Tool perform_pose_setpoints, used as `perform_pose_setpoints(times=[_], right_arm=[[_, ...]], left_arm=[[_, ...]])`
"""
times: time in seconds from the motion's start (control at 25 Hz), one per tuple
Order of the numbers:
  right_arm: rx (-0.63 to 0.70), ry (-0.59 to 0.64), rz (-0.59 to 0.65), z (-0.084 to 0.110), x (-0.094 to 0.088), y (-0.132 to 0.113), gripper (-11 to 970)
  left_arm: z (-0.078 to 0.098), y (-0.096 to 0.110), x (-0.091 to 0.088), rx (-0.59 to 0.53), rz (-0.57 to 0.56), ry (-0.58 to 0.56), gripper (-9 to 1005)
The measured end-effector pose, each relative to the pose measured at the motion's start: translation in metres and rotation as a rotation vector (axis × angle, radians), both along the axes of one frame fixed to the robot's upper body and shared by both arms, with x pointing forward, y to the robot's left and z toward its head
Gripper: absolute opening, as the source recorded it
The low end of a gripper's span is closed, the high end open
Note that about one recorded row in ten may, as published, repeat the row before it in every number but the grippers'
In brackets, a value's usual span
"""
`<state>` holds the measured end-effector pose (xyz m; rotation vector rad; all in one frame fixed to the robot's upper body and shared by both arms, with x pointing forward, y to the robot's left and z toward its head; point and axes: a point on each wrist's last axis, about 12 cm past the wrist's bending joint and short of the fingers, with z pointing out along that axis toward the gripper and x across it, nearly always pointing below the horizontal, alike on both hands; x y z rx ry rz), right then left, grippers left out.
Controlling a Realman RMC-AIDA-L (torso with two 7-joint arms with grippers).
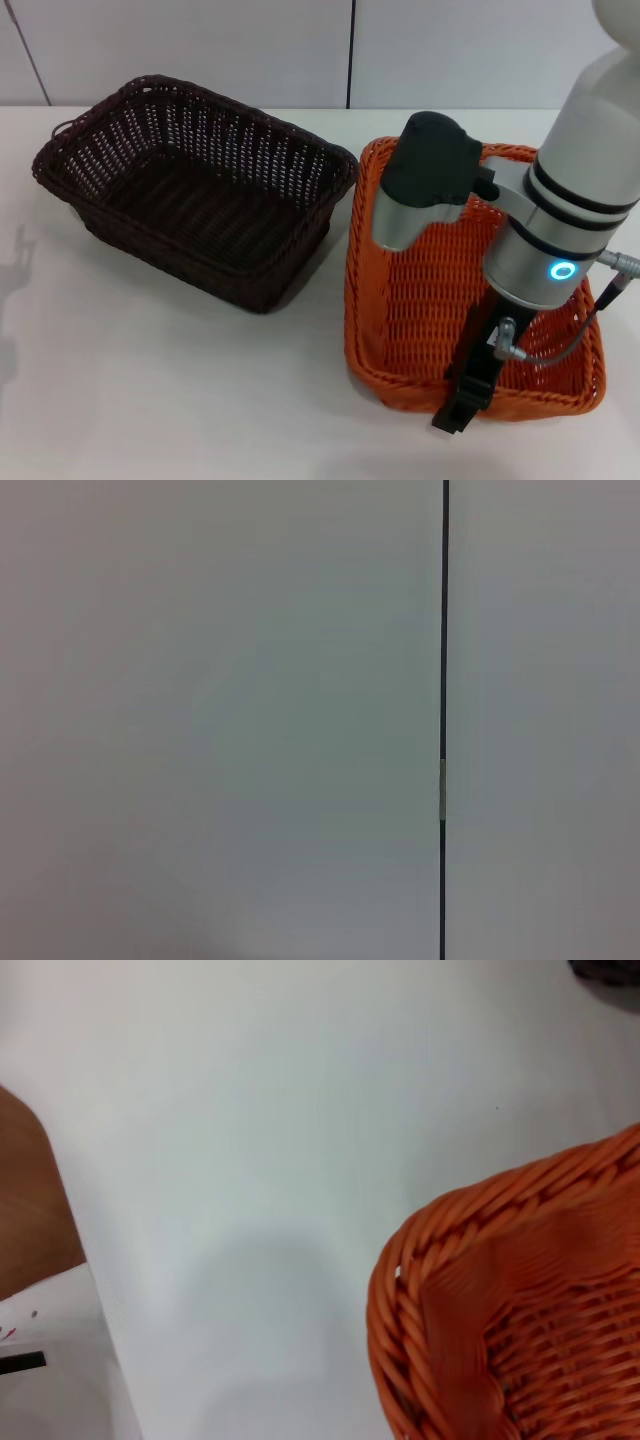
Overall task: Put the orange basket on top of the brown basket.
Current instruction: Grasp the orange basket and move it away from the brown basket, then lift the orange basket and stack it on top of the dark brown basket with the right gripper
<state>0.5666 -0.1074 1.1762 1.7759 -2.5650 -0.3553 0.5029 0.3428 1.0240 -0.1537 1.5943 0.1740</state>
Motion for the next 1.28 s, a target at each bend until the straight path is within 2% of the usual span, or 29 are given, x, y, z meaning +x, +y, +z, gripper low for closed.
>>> perform_pose_setpoints(times=[0.04,0.16,0.88,1.28], right_arm=[[-0.005,-0.002,0.007,-0.001,-0.001,0.001,627],[-0.007,-0.006,0.013,-0.002,-0.002,0.001,468],[0.011,-0.077,-0.031,0.010,-0.001,0.009,216],[0.005,-0.229,-0.056,0.038,-0.003,0.014,139]], left_arm=[[0.000,0.000,0.000,0.000,0.000,0.000,744],[0.000,0.001,-0.001,0.002,0.001,0.000,744],[-0.003,0.001,0.003,0.018,-0.005,0.011,744],[-0.003,0.003,0.002,0.023,-0.001,0.009,743]])
